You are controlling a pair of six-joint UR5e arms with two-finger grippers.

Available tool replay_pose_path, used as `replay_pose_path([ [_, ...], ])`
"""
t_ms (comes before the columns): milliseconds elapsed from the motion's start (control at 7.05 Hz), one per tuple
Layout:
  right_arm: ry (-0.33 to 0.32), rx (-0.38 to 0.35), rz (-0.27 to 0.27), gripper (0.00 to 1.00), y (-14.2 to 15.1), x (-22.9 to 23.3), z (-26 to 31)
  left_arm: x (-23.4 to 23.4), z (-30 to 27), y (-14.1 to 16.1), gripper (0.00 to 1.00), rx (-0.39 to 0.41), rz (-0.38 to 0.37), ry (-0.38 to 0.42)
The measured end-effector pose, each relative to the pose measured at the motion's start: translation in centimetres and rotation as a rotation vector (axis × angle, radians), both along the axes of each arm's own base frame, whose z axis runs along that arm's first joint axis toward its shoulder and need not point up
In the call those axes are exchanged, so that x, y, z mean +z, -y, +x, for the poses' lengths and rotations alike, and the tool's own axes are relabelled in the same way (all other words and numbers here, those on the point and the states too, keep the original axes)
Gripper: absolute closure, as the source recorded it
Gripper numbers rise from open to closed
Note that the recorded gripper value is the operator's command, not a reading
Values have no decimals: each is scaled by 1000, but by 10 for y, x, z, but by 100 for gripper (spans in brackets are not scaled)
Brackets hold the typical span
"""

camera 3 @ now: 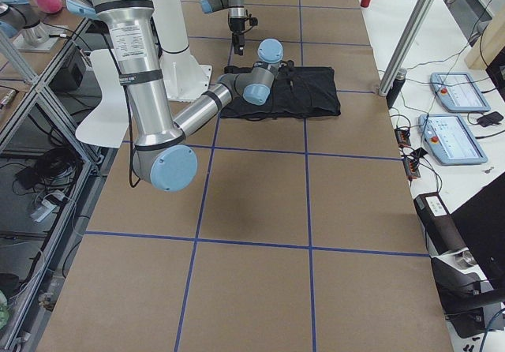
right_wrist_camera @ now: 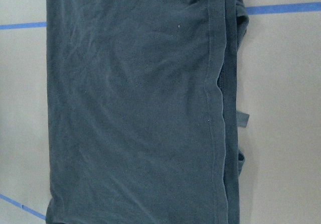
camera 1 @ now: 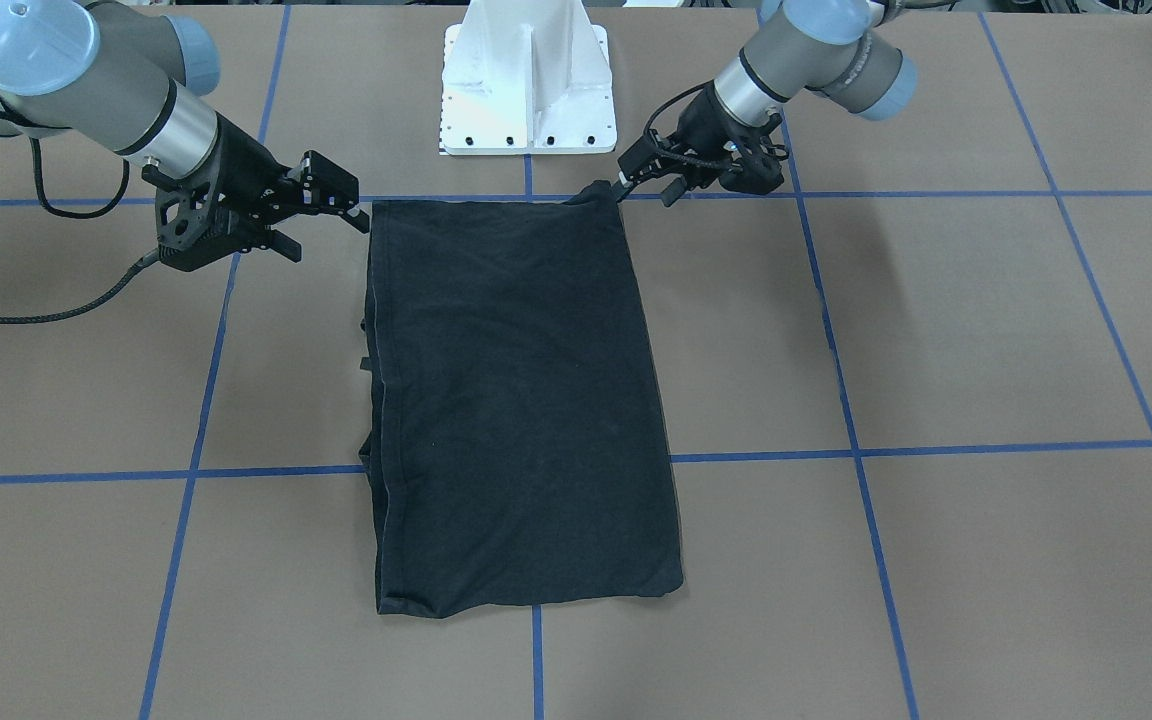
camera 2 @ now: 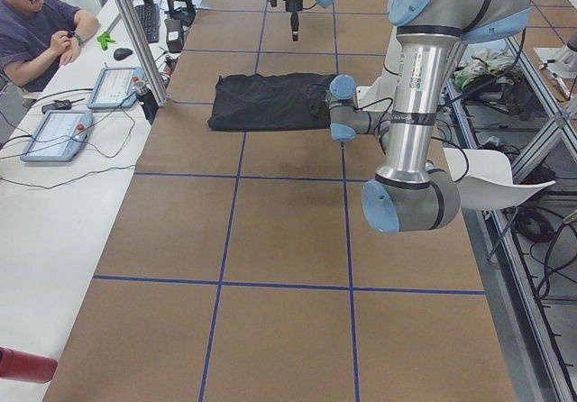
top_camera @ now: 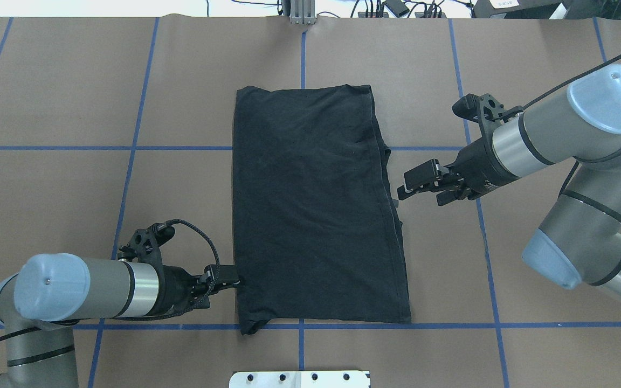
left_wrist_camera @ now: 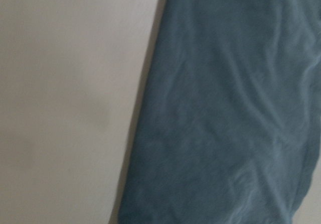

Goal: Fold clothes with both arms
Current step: 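Move the left gripper to the near corner while the right moves to the edge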

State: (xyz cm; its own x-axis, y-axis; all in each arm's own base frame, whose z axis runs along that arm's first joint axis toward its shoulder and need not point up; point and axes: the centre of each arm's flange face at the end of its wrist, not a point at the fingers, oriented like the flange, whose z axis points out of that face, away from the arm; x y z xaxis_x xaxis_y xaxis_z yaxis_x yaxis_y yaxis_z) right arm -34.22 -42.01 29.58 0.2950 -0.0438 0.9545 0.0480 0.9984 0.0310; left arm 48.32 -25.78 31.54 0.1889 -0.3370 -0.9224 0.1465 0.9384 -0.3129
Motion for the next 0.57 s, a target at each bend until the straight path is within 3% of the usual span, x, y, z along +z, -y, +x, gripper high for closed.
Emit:
replay_pose_path([
  [142,5,2,-3,0,0,1,0,3,13,-10,8,19,-7,9],
  [567,6,0,-7,0,1,2,-2,-5,45,-26,14,52,-12,27],
])
